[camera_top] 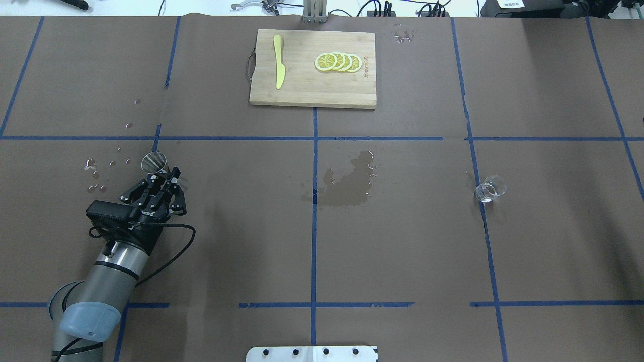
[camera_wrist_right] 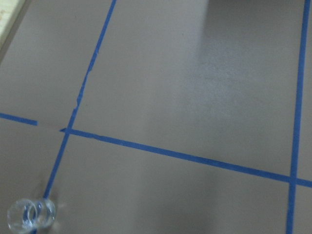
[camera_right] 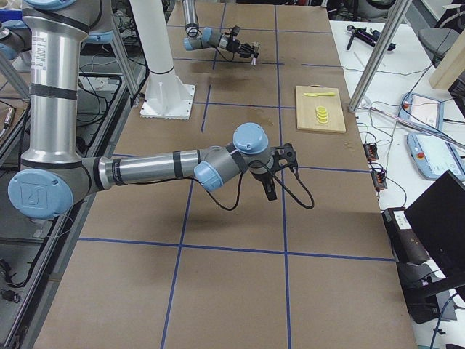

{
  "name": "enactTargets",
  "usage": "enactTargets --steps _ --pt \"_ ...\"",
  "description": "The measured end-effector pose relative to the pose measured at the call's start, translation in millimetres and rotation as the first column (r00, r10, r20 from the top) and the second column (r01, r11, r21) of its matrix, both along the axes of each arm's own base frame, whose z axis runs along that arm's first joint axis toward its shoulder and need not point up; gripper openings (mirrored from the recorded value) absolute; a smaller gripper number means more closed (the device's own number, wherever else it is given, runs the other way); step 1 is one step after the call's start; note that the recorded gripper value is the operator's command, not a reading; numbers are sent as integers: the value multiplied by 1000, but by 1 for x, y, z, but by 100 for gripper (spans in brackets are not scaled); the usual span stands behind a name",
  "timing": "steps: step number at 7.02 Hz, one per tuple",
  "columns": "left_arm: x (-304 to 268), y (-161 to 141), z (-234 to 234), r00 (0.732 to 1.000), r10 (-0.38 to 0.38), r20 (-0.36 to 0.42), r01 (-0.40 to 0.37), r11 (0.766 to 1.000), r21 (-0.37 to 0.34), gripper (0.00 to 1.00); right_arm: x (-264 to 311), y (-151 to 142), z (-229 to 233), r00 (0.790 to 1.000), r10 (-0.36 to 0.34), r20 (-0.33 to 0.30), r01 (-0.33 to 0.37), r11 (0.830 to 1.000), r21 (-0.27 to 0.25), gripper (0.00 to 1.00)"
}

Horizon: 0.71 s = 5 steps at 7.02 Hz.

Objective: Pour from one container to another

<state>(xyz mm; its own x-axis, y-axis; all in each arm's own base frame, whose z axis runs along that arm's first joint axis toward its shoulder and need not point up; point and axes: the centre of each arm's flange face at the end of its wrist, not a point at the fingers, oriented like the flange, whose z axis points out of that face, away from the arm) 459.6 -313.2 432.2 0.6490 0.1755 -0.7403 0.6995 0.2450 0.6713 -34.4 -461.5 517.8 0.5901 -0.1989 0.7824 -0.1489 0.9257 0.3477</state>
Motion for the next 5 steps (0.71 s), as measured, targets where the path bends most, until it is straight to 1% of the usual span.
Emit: enactTargets --steps 1,2,3,4,5 --pt "6 -1 -4 1000 1 15 -1 1000 8 0 -40 14 -6 996 74 49 -75 997 13 99" --pt "8 -1 -6 1000 2 31 -3 1000 15 0 -80 34 -8 985 139 98 -143 989 31 99" --pt "8 -3 -7 999 2 54 -3 1000 23 0 -114 55 -12 974 184 131 -193 980 57 99" --pt "5 -7 -7 996 -2 87 -1 999 34 0 -140 73 -17 966 218 137 -231 969 83 98" --pt "2 -11 -8 992 -9 125 3 999 49 0 -167 91 -19 957 259 129 -273 956 105 98"
